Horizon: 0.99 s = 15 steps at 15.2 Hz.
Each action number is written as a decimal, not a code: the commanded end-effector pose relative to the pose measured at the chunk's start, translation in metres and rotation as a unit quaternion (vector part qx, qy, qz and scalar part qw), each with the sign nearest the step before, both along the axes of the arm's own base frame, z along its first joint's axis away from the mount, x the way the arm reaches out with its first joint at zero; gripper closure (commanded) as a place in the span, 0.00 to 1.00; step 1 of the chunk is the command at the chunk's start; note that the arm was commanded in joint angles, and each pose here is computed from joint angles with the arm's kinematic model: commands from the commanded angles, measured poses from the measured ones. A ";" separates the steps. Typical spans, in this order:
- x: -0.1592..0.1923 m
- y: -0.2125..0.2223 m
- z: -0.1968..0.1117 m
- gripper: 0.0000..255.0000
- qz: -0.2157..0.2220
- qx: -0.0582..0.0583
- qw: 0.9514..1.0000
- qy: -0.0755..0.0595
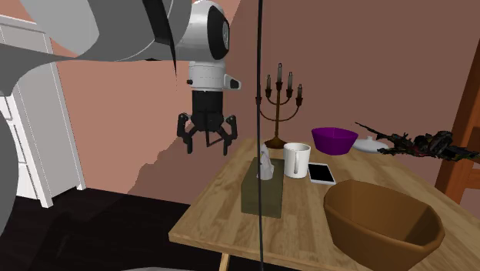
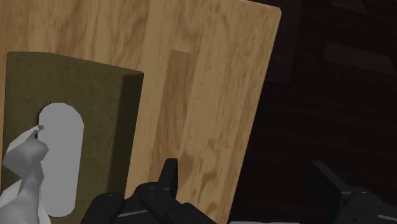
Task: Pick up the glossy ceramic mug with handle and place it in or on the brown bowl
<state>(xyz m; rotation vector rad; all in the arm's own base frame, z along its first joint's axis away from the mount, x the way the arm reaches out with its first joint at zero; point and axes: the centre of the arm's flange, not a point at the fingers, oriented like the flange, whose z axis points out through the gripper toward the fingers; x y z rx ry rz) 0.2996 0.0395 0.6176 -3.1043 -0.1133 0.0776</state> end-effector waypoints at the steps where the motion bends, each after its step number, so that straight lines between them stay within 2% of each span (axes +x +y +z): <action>1: 0.000 0.000 0.000 0.00 0.000 0.000 1.000 0.000; 15: 0.112 -0.135 -0.017 0.00 0.006 -0.029 1.000 -0.008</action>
